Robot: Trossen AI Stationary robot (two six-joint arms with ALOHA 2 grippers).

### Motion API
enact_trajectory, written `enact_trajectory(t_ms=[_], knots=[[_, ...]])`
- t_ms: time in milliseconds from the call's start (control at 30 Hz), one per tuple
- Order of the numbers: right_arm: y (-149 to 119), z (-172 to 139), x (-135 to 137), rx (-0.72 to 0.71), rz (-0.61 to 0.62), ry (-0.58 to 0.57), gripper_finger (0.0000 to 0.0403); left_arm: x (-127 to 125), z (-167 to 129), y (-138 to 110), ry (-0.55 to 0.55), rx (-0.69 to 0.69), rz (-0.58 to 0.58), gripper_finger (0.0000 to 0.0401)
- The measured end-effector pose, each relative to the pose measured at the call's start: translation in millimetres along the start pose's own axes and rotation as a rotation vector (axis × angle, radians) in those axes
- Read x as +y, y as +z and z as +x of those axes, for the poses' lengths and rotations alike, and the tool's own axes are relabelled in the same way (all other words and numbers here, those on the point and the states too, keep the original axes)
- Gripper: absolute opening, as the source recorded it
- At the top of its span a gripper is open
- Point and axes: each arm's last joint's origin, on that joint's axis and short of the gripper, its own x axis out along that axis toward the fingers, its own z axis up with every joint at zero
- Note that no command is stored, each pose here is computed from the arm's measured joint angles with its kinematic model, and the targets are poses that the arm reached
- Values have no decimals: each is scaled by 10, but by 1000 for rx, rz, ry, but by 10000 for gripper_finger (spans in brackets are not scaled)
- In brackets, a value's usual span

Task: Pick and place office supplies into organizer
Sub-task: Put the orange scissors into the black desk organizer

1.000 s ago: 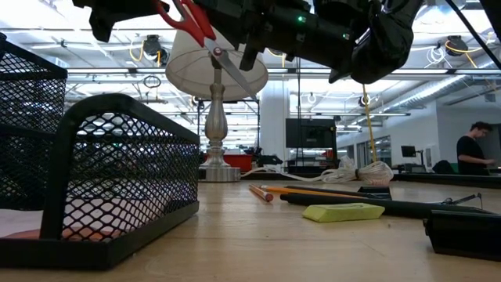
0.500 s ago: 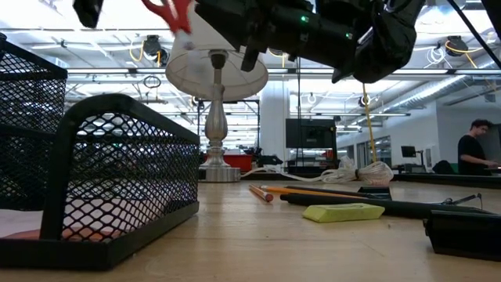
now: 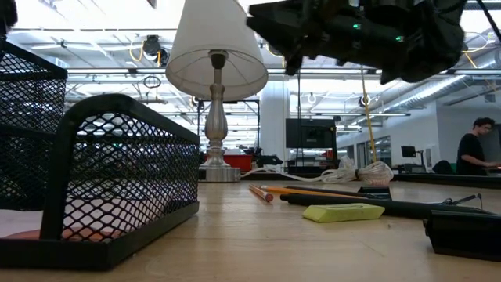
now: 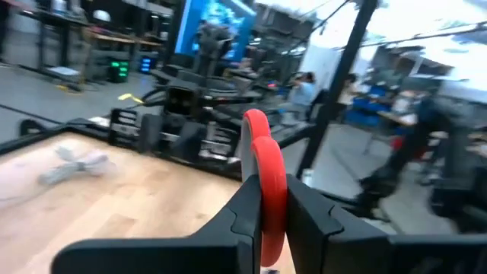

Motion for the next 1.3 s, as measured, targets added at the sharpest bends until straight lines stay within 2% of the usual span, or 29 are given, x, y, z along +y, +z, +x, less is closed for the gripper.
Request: enact_trajectory(t_ms=[267, 400, 533, 933, 1133, 1300], knots=[[60, -240, -23, 2, -62, -40, 94, -75, -322, 57, -74, 37, 0, 36], [41, -294, -45, 15, -78, -50, 95, -101, -456, -5, -52, 69, 60, 36], [39, -301, -56, 17, -79, -53, 92, -133, -561, -58, -91, 104, 61, 41], [7, -303, -61, 50, -82, -55, 89, -90, -610, -230, -50, 168, 66, 36], [-20, -305, -64, 77, -81, -57, 89, -51, -605, -311, -24, 198, 78, 62], [-34, -306, -65, 92, -81, -58, 89, -28, -558, -341, -10, 212, 105, 50]])
